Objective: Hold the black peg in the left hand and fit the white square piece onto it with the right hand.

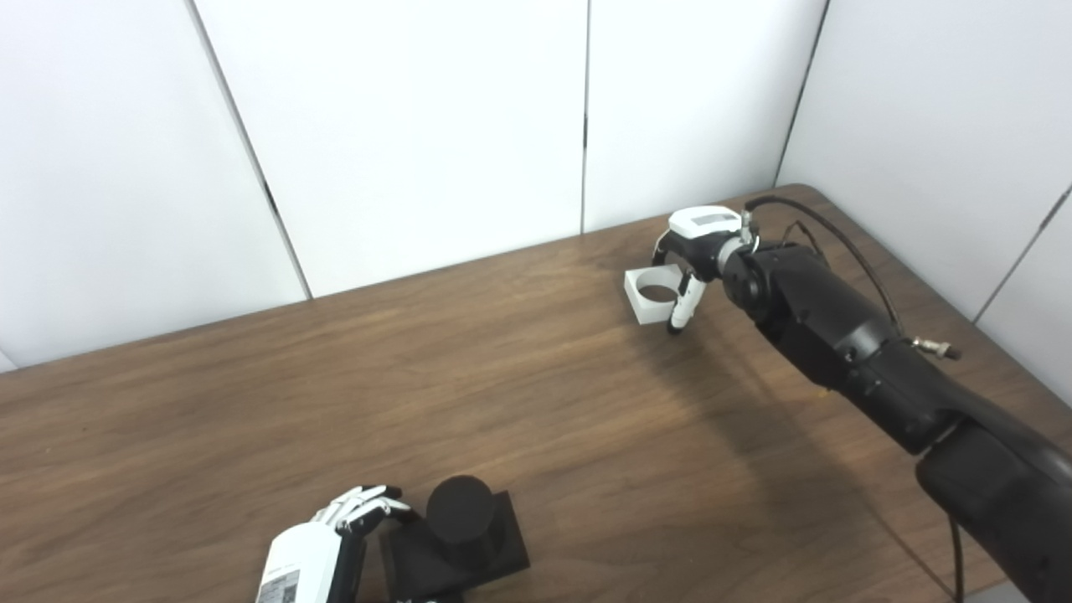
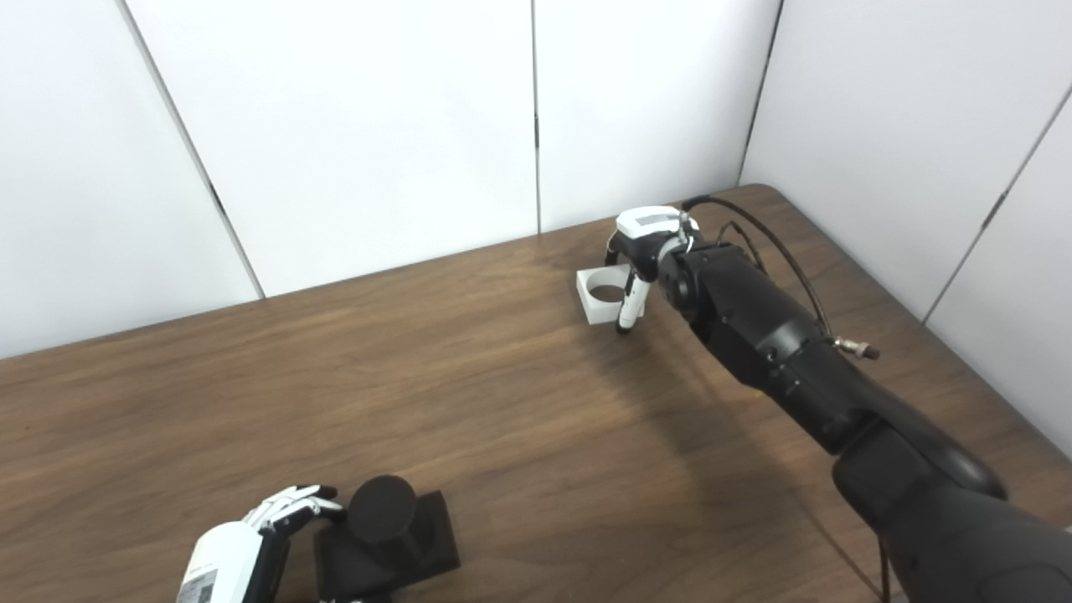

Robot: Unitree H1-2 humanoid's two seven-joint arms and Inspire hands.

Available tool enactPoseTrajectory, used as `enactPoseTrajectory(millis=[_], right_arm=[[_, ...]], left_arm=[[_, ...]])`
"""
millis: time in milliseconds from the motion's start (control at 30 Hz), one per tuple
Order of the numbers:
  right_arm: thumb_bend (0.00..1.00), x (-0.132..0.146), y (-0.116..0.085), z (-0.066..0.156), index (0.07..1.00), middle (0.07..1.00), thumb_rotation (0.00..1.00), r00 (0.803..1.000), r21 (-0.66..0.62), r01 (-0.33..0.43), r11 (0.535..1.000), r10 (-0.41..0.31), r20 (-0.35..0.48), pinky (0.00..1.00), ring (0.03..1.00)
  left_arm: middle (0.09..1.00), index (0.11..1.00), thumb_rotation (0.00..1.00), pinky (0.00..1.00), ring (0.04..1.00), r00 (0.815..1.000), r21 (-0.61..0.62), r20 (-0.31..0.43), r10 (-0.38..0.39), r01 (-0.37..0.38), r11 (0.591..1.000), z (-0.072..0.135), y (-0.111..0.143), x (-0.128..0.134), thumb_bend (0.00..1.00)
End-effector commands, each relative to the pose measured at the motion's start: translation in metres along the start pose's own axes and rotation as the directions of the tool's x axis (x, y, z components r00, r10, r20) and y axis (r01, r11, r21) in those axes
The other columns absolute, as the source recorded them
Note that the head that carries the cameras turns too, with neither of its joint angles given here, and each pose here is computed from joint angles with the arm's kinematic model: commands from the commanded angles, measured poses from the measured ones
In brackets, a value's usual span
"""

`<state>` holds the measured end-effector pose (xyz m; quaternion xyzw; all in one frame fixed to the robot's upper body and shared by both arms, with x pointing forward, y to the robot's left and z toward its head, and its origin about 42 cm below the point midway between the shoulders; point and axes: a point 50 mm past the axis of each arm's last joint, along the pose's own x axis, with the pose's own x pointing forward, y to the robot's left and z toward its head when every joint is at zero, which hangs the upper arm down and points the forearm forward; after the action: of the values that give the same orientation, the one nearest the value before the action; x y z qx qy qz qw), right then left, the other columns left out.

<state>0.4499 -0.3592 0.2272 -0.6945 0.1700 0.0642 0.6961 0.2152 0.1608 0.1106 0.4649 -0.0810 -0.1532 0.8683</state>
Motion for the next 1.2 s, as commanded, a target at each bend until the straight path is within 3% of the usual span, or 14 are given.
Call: enactPoseTrajectory(millis=[0, 333, 567, 600, 700, 1167], right_arm=[[0.84, 0.0013, -0.0217, 0.0098, 0.741, 0.917, 0.24, 0.997, 0.002, 0.066, 0.998, -0.066, 0.033, 0.93, 0.952], [0.84, 0.0026, -0.0233, 0.0138, 0.736, 0.917, 0.22, 0.997, 0.014, 0.07, 0.997, -0.071, 0.044, 0.93, 0.956], [0.79, 0.002, -0.0211, 0.0115, 0.649, 0.895, 0.19, 0.996, 0.001, 0.072, 0.997, -0.072, 0.045, 0.92, 0.949], [0.63, 0.0018, -0.0207, 0.0107, 0.556, 0.885, 0.16, 0.996, 0.014, 0.079, 0.997, -0.08, 0.049, 0.93, 0.945], [0.53, 0.0016, -0.0198, 0.0092, 0.496, 0.864, 0.14, 0.993, 0.024, 0.098, 0.995, -0.099, 0.061, 0.93, 0.937], [0.52, -0.0009, -0.0193, 0.0072, 0.486, 0.818, 0.14, 0.983, 0.022, 0.157, 0.987, -0.158, 0.093, 0.89, 0.902]], left_arm=[[0.783, 0.487, 0.04, 0.77, 0.839, 0.974, -0.005, -0.124, -0.189, 0.189, 0.982, -0.0234, -0.0277, -0.0227, 0.51], [0.78, 0.487, 0.04, 0.77, 0.835, 0.976, -0.01, -0.119, -0.183, 0.183, 0.983, -0.0227, -0.0277, -0.0225, 0.51], [0.781, 0.487, 0.04, 0.76, 0.833, 0.976, -0.009, -0.119, -0.184, 0.184, 0.983, -0.0228, -0.0276, -0.0226, 0.51], [0.78, 0.487, 0.04, 0.76, 0.832, 0.976, -0.007, -0.119, -0.183, 0.183, 0.983, -0.0229, -0.0277, -0.0227, 0.51], [0.78, 0.487, 0.04, 0.76, 0.834, 0.976, -0.006, -0.12, -0.184, 0.185, 0.983, -0.0228, -0.0277, -0.0226, 0.51], [0.779, 0.487, 0.04, 0.76, 0.83, 0.975, -0.008, -0.122, -0.187, 0.187, 0.982, -0.0207, -0.0283, -0.0205, 0.51]])
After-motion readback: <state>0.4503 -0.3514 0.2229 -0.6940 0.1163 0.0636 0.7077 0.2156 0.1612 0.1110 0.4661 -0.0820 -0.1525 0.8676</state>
